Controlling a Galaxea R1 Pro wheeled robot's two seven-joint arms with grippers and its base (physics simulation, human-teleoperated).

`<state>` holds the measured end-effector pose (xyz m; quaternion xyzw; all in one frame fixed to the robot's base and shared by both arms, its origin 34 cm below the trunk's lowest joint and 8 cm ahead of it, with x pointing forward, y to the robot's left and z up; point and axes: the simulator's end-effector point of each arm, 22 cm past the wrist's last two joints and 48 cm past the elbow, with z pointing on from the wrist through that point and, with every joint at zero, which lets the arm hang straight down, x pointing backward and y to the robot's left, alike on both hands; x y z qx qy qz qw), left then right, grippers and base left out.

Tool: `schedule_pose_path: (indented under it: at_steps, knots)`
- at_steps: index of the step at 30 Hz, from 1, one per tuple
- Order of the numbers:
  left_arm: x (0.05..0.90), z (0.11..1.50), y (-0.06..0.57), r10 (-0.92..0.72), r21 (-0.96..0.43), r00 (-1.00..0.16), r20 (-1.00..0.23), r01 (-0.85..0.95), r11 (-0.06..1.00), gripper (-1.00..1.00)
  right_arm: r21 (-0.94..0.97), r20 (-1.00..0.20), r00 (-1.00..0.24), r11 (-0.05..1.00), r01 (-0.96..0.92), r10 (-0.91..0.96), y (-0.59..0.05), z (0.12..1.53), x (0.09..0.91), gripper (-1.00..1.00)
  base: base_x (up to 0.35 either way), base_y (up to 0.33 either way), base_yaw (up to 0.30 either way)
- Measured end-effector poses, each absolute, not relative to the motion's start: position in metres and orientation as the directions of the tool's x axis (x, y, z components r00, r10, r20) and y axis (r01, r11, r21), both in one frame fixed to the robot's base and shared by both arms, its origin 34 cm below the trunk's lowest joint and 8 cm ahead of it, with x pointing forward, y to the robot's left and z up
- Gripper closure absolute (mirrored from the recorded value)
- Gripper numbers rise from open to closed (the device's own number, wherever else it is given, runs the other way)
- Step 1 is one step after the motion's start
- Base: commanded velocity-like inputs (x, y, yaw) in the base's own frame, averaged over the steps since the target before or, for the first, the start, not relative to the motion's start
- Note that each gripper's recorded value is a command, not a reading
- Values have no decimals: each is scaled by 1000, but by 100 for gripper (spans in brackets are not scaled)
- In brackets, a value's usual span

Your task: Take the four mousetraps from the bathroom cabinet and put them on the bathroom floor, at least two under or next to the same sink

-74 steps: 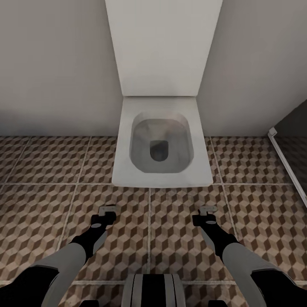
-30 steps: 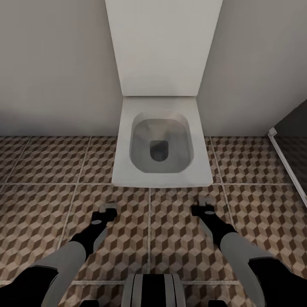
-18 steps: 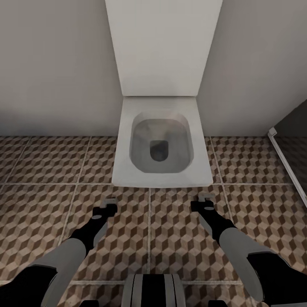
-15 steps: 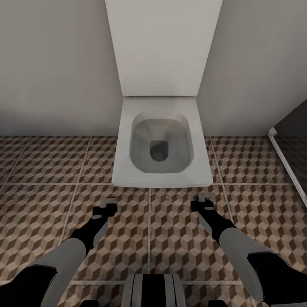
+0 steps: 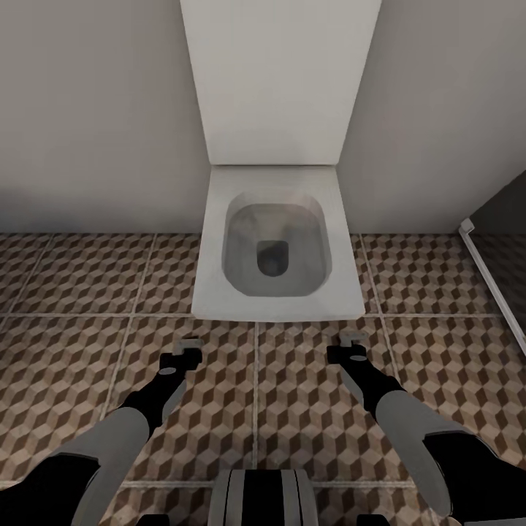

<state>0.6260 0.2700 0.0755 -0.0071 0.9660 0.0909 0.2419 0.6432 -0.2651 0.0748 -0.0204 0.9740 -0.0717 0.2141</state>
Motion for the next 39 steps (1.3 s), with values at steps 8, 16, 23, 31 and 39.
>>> schedule_pose_path:
  at_steps: [8,16,23,31,39]
  knots:
    - [627,77,276,30,188,-881,-472,-67,980,100,-154,-409,-910,988,-6,-69,-267,74,642,100,0,0,0]
    - [636,82,277,30,188,-871,-491,-72,980,100,-166,-407,-911,986,0,-68,-270,75,641,100,0,0,0]
    - [633,73,278,30,188,-875,-483,-71,980,100,-169,-389,-919,986,-4,-70,-271,63,633,100,0,0,0]
    - [622,57,278,30,191,-887,-460,-66,979,100,-172,-365,-928,985,-8,-71,-274,47,622,100,0,0,0]
    - [622,57,279,31,191,-887,-461,-66,979,100,-171,-369,-927,985,-6,-70,-273,47,622,100,0,0,0]
